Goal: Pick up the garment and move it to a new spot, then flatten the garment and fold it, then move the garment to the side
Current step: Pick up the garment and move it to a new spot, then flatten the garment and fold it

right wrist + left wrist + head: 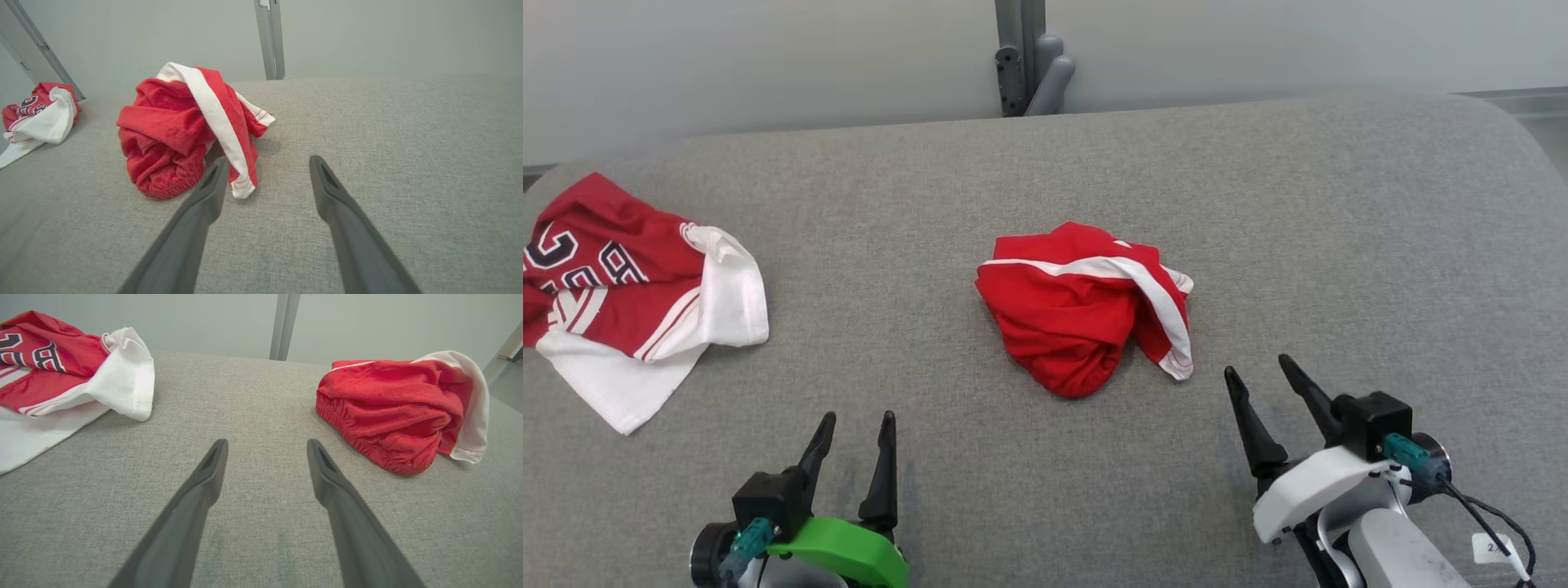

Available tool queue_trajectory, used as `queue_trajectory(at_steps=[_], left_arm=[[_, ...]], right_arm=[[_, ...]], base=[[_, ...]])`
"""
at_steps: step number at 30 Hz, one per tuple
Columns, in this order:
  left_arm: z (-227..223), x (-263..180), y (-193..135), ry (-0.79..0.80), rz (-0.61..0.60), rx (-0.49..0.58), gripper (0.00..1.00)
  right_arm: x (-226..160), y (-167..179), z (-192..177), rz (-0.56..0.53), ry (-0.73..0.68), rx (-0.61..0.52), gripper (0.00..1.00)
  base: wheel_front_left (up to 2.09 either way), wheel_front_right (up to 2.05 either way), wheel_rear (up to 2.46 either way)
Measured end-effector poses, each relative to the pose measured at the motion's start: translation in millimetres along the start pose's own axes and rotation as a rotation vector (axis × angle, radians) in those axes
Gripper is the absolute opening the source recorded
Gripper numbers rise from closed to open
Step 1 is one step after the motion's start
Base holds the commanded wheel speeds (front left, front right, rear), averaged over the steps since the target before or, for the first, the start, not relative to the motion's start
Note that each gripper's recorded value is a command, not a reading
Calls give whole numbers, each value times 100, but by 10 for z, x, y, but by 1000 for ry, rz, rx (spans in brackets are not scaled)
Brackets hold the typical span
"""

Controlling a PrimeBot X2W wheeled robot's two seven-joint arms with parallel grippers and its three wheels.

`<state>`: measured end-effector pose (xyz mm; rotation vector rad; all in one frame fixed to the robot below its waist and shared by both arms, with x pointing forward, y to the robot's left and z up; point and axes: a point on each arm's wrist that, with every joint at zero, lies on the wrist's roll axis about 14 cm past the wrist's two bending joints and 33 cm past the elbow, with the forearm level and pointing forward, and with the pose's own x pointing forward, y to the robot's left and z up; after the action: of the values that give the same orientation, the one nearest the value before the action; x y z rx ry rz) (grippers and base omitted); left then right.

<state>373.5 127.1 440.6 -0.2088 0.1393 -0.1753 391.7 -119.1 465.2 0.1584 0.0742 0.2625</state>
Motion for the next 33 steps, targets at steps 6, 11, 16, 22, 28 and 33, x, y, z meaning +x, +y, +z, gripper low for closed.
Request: queue_trajectory(at_steps=[6, 11, 16, 22, 28, 33], left_arm=[[8, 59, -3, -2, -6, -27, 100], [-46, 56, 62, 12, 16, -53, 100], [-80, 60, 155, 22, 43, -61, 100], [-132, 92, 266, 36, 77, -72, 100], [-143, 153, 239, 40, 64, -69, 100], [-151, 209, 110, 43, 23, -71, 100]], right_arm=[[259, 21, -150, 39, 57, -40, 100], [454, 100, -320, 80, 110, -57, 100], [543, 169, -583, 108, 185, -57, 24], [731, 19, -571, 88, 177, -77, 0], [772, -421, -319, 27, 124, -169, 0], [762, -820, 225, -59, -7, -237, 0]], base=[[0, 0, 0], [0, 0, 0], [0, 0, 0], [0, 0, 0], [0, 0, 0], [0, 0, 0]])
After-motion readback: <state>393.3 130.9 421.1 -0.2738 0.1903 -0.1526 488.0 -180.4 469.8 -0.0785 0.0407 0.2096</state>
